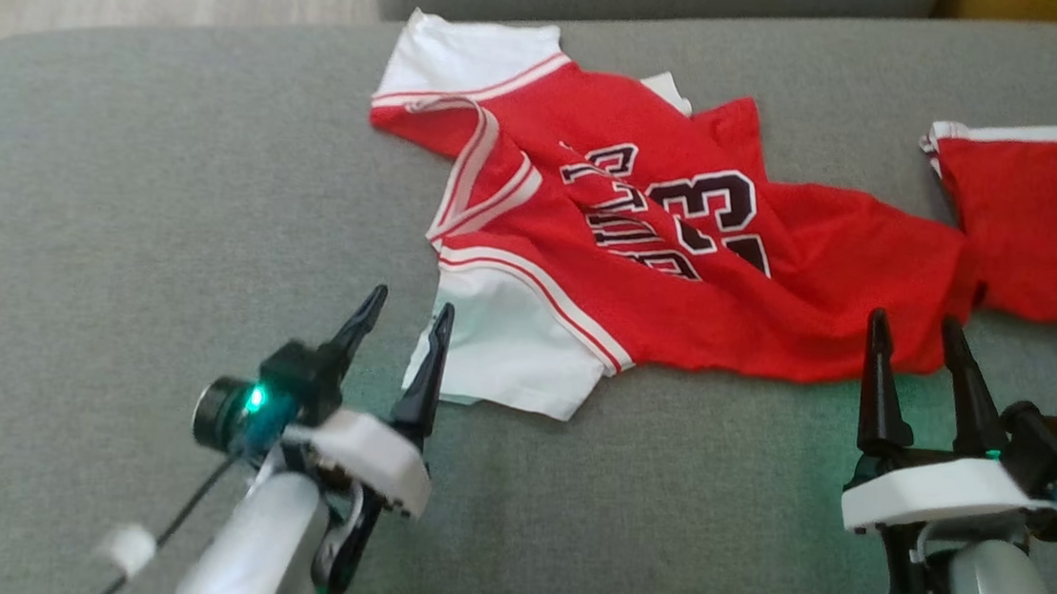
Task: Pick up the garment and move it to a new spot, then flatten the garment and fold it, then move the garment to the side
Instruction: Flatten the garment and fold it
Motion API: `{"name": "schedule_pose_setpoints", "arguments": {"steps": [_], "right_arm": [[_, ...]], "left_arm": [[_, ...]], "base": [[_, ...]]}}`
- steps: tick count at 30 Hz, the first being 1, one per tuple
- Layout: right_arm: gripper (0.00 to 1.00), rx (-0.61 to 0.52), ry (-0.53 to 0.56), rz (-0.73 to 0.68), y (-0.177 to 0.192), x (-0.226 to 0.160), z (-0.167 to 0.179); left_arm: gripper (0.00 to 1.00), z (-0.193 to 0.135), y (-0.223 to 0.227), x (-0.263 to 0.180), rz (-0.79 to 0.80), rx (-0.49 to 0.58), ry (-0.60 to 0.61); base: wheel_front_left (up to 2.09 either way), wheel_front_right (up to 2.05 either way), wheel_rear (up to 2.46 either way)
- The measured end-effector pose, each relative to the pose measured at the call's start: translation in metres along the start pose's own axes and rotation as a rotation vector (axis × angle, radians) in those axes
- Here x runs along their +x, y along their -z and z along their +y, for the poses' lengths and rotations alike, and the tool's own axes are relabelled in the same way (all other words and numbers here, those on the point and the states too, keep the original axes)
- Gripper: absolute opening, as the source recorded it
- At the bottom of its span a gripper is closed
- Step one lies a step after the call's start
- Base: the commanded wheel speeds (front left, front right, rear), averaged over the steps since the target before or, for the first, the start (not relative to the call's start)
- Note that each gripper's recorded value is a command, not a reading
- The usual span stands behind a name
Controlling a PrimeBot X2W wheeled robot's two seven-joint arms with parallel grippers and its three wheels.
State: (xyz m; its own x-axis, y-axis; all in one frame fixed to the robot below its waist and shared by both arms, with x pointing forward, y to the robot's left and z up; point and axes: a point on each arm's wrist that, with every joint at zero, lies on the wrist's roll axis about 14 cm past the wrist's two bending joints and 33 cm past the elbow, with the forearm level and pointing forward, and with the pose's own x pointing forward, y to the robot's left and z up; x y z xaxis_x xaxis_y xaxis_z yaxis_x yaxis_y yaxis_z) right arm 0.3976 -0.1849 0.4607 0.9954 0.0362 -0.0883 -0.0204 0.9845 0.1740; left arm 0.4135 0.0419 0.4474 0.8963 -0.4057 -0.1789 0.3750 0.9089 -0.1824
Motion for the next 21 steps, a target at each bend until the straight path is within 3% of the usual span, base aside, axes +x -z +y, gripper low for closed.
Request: {"name": "schedule_pose_setpoints", "arguments": {"steps": [7,17,18,19,21], "right_arm": [[1.00,-0.005,0.029,0.010,0.003,0.005,-0.011],[1.00,-0.002,0.078,0.037,0.015,0.001,-0.027],[1.00,-0.002,0.079,0.039,0.016,0.001,-0.028],[1.00,-0.002,0.081,0.039,0.016,0.001,-0.028],[1.00,-0.002,0.081,0.033,0.015,0.002,-0.028]], "left_arm": [[1.00,0.001,0.037,0.027,0.205,-0.008,0.021],[1.00,-0.008,0.060,0.046,0.307,-0.018,0.085],[0.69,-0.008,0.063,0.046,0.322,-0.023,0.088],[0.00,-0.008,0.063,0.046,0.326,-0.027,0.089],[0.00,-0.007,0.064,0.046,0.324,-0.036,0.087]], "base": [[0.00,0.00,0.00],[0.00,0.00,0.00],[0.00,0.00,0.00],[0.00,0.00,0.00],[0.00,0.00,0.00]]}}
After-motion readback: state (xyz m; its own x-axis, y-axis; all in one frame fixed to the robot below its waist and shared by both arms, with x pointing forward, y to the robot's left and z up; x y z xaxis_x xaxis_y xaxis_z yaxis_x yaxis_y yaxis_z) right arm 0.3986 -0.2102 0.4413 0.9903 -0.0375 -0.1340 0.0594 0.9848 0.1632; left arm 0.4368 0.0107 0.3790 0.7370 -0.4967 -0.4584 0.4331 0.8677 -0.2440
